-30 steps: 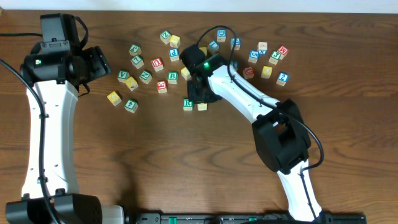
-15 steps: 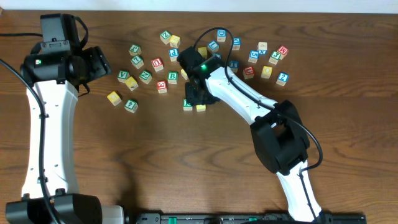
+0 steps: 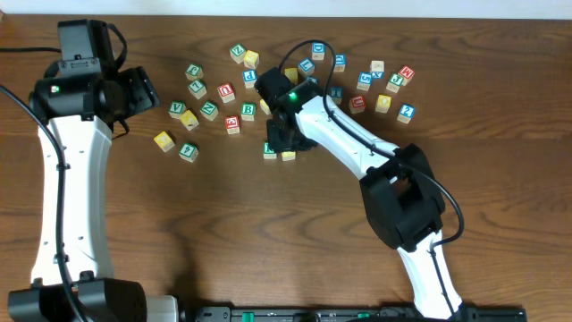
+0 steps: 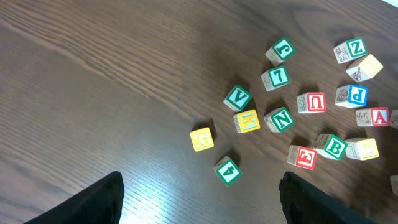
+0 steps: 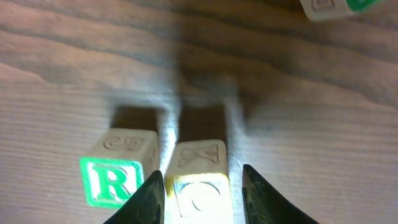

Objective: Spell out ROBOT

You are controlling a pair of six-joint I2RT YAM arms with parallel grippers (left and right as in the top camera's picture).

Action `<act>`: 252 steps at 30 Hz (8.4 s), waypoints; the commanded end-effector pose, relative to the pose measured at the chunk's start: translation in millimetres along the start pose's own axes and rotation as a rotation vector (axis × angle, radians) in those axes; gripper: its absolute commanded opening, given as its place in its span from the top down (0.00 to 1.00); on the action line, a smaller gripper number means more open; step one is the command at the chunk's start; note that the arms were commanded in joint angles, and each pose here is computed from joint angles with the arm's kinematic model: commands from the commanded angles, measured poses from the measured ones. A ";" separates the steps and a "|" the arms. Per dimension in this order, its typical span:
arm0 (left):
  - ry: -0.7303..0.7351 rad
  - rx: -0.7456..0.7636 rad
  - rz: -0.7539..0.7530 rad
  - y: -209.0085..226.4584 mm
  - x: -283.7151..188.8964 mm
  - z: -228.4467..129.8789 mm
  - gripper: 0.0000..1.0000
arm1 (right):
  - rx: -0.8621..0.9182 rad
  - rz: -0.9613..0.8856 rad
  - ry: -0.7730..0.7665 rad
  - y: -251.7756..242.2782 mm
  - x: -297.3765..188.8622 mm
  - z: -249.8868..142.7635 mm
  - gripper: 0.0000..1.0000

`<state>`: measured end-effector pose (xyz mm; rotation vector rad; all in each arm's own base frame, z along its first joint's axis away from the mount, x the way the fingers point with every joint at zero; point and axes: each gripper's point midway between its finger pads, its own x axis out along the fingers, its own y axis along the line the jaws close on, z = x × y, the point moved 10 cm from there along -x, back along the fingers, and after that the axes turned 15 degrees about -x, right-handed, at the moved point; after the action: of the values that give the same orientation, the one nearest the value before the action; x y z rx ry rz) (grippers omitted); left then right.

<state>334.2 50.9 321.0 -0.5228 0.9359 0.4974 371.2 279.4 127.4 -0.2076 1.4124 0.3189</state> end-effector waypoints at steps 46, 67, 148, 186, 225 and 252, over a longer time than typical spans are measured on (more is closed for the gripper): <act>0.004 -0.006 0.013 0.9 4.7 -0.4 0.21 | -0.174 0.028 0.167 -10.3 14.7 -24.6 0.87; 0.004 -0.006 0.014 0.9 4.7 -0.5 0.21 | -0.176 0.067 0.096 -18.8 -32.6 -15.2 0.96; 0.004 -0.006 0.014 0.9 4.7 -0.5 0.21 | -0.051 0.083 0.016 -12.1 7.3 -18.1 0.87; 0.004 -0.006 0.014 0.9 4.7 -0.5 0.21 | -0.046 0.069 -0.029 -13.9 -7.4 -13.9 0.88; 0.004 -0.006 0.014 1.0 4.7 -0.5 0.21 | -0.203 0.058 -0.059 30.6 -3.5 -36.3 0.99; 0.004 -0.006 0.014 1.0 4.7 -0.5 0.21 | -0.186 0.000 -0.094 24.2 0.8 -33.0 0.99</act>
<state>334.8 51.0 321.4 -0.5231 0.9306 0.4965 330.6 295.7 121.5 -0.3281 1.3018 0.4732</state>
